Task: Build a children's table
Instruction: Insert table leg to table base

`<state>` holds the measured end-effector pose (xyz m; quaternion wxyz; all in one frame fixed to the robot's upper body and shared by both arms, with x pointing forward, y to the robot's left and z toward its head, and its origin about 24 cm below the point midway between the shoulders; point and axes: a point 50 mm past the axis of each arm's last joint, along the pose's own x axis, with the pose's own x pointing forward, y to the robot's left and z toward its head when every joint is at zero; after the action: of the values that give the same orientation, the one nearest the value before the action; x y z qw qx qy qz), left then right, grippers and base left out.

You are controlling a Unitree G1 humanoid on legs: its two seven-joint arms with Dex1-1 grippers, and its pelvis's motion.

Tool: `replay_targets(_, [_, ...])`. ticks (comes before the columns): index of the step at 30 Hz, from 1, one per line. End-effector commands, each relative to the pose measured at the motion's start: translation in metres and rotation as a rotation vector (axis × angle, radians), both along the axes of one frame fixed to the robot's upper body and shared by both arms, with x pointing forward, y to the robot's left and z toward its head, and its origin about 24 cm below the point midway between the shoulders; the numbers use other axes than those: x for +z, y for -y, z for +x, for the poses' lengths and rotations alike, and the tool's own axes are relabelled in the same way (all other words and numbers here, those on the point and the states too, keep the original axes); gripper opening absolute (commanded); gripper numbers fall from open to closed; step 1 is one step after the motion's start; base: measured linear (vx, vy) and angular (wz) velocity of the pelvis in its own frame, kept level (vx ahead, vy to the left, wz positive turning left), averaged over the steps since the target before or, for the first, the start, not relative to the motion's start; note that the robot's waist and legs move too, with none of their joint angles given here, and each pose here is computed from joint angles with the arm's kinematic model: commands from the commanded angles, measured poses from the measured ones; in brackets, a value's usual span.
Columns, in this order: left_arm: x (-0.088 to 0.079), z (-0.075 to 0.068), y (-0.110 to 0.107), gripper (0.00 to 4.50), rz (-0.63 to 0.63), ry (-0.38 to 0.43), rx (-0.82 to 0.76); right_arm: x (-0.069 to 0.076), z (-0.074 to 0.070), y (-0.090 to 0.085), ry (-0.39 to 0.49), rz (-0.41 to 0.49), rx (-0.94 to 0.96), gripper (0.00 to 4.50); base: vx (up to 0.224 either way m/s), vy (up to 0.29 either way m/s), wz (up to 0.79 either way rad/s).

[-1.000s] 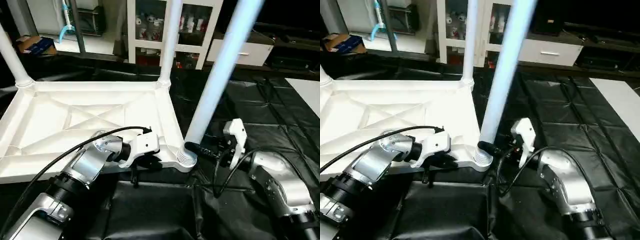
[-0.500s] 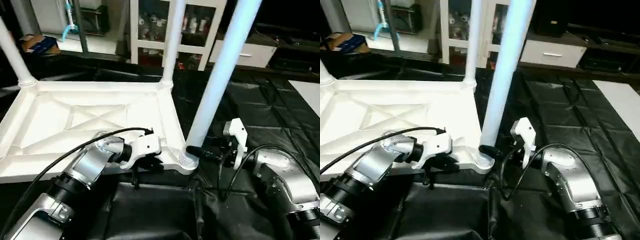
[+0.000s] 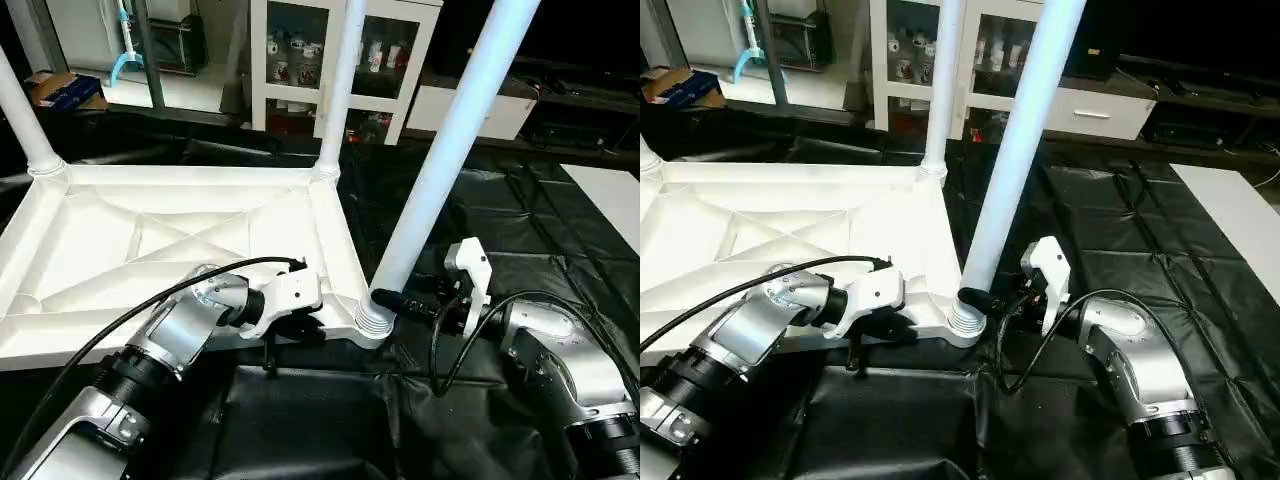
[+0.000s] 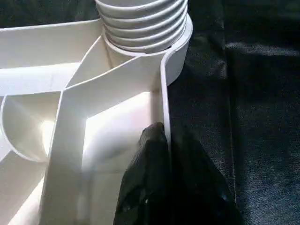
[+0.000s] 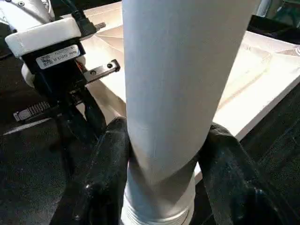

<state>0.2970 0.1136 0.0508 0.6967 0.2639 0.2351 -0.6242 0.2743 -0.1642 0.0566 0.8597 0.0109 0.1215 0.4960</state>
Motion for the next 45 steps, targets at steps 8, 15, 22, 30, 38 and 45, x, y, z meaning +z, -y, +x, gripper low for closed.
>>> replay_targets(8, [-0.012,-0.007,-0.002,0.00,0.018,-0.058,-0.012,-0.054,-0.016,0.019,-0.219,-0.164,-0.124,1.82,0.000,0.000,0.00])
replay_targets(15, [-0.011,-0.007,-0.001,0.00,0.014,-0.052,-0.013,-0.050,-0.011,0.014,-0.178,-0.152,-0.147,1.82,0.000,0.000,0.00])
replay_targets(22, [-0.011,-0.008,-0.001,0.00,0.014,-0.054,-0.014,-0.041,-0.002,0.010,-0.107,-0.094,-0.185,1.81,0.000,0.000,0.00])
replay_targets(30, [-0.012,-0.008,-0.001,0.00,0.013,-0.056,-0.013,-0.040,-0.004,0.006,-0.095,-0.089,-0.150,1.81,0.000,0.000,0.00])
replay_targets(38, [-0.009,-0.005,0.000,0.00,-0.020,-0.046,0.040,-0.039,-0.001,0.007,-0.059,-0.088,-0.214,1.81,0.000,0.000,0.00])
replay_targets(45, [0.012,0.005,0.007,0.00,-0.145,-0.008,0.238,-0.054,0.013,0.017,-0.030,-0.177,-0.633,1.81,0.000,0.000,0.00])
